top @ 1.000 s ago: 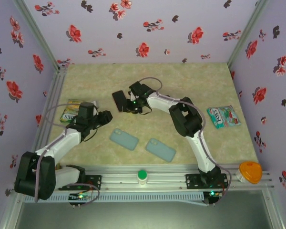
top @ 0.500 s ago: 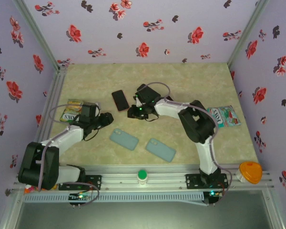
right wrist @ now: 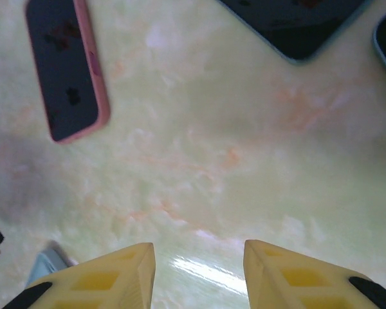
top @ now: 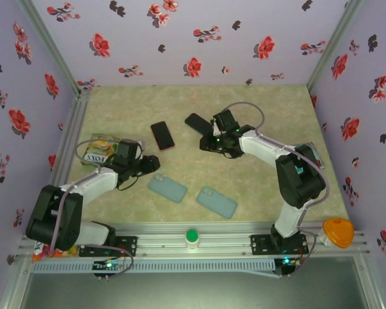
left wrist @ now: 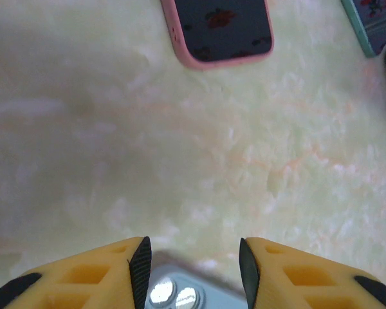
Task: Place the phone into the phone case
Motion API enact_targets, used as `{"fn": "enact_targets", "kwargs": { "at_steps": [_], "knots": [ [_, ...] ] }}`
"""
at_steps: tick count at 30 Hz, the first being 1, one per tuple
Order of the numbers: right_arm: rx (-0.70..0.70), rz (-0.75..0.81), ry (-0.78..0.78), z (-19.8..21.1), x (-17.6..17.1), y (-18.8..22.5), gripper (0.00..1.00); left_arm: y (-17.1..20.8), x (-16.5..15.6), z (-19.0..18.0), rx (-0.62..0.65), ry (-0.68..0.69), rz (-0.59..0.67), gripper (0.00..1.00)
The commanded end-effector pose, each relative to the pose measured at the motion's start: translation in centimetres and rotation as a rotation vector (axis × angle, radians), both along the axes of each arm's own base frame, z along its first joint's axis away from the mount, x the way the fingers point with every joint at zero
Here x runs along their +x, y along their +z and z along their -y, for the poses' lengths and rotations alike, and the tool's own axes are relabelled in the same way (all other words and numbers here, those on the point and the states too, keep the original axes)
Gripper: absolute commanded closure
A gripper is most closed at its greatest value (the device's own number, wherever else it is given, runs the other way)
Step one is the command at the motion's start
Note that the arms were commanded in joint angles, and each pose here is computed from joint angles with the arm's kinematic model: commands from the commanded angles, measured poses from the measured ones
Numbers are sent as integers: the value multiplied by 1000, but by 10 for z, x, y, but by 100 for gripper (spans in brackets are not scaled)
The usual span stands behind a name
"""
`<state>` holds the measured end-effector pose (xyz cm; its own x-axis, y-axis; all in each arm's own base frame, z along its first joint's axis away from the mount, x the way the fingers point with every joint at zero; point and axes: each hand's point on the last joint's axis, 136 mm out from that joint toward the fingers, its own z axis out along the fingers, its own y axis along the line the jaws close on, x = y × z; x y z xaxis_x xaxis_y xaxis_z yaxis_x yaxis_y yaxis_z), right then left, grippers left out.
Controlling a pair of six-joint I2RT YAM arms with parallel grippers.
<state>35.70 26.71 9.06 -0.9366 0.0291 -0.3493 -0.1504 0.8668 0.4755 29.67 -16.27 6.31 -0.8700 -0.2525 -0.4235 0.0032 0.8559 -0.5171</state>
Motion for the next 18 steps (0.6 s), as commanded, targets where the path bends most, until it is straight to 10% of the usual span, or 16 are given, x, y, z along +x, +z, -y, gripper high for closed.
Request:
{"fn": "enact_targets", "kwargs": {
  "at_steps": [1, 18],
  "knots": [
    [-30, 4, 50, 1, -13, 3, 58, -6, -24, 4, 6, -38, -52, 55],
    [-158, 19, 487, -102, -107, -28, 52, -10, -55, -16, 17, 50, -98, 54]
  ]
}}
